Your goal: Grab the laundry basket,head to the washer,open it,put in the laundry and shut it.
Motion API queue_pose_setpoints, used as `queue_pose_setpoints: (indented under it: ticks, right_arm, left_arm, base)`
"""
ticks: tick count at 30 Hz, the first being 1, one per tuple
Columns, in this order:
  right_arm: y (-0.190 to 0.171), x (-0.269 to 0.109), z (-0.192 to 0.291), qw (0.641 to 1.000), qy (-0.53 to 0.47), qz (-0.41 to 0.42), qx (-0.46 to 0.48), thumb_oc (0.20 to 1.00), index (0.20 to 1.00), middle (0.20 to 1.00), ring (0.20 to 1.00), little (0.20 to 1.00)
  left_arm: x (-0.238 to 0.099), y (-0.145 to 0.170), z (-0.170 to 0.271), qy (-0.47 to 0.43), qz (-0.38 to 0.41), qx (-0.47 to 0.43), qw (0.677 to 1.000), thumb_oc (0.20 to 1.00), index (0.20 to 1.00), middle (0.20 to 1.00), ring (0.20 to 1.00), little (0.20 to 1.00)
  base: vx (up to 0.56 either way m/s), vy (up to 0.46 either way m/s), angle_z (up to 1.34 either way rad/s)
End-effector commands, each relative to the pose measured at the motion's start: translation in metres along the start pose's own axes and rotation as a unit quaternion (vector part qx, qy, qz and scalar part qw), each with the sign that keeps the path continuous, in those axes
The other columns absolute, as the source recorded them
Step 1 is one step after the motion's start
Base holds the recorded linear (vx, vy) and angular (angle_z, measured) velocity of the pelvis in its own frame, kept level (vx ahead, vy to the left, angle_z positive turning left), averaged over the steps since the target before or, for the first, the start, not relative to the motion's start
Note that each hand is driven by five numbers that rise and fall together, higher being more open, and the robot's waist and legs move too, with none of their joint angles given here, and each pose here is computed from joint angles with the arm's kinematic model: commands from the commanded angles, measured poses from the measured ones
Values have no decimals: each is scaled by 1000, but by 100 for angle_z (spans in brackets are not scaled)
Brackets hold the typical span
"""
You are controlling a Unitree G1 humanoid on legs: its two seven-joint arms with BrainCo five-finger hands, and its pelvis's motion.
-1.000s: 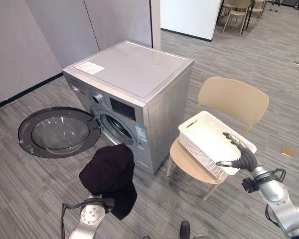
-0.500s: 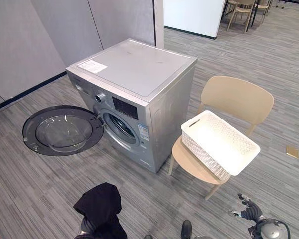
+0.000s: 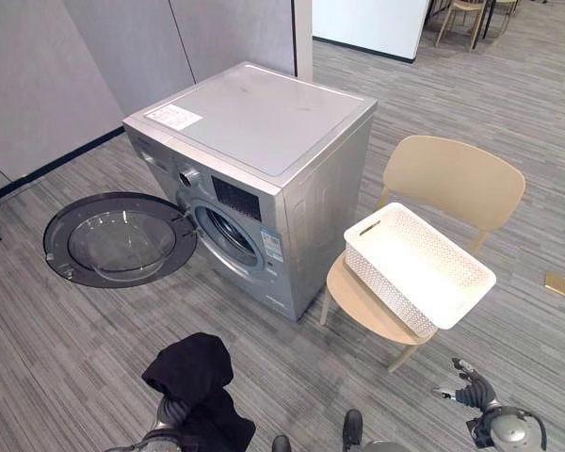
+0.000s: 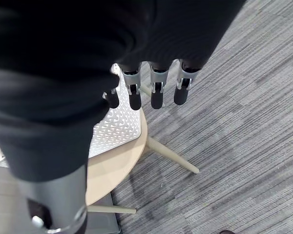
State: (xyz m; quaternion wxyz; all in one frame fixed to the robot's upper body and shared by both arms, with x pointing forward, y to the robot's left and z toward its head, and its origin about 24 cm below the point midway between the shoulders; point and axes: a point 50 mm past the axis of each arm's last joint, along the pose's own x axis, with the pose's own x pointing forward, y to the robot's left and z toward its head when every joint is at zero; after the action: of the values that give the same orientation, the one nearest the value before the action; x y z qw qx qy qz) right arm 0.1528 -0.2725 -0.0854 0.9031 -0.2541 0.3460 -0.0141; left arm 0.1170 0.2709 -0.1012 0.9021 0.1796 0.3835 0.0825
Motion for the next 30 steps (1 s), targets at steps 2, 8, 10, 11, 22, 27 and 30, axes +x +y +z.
queue_pose_setpoints:
  ticks: [2,8,10,11,22,27,30]
  right_arm:
    - [-4,8,20,999,-38,-17,8,1000,1000,1000,1000,1000]
    - [-1,10,27,999,-52,-8,-12,1000,1000,1000,1000,1000]
    - [-1,10,29,998,-54,-7,-14,1000,1000,1000,1000,1000]
    - [-1,10,31,998,-58,-7,-17,1000,1000,1000,1000,1000]
    - [-8,17,36,998,-55,-37,-20,1000,1000,1000,1000,1000]
    - [0,20,35,998,-44,-25,-23,1000,1000,1000,1000,1000]
    - [5,23,43,998,-53,-18,-32,1000,1000,1000,1000,1000]
  left_arm:
    - [4,28,25,-61,45,-13,997,200,200,200,200,200]
    - [4,28,25,-62,48,-16,997,200,200,200,200,200]
    - [4,28,24,-61,48,-18,997,200,200,200,200,200]
    - [4,28,23,-59,49,-20,997,200,200,200,200,200]
    - [19,26,81,-148,50,-25,987,200,200,200,200,200]
    - [19,28,79,-144,47,-17,988,200,200,200,200,200]
    - [20,32,78,-139,53,-13,989,200,200,200,200,200]
  base:
    - [18,-15,5]
    - [4,-19,5]
    - [9,-6,8]
    - [9,-6,9]
    - [-63,25,58]
    - [92,156,94]
    - [104,194,46]
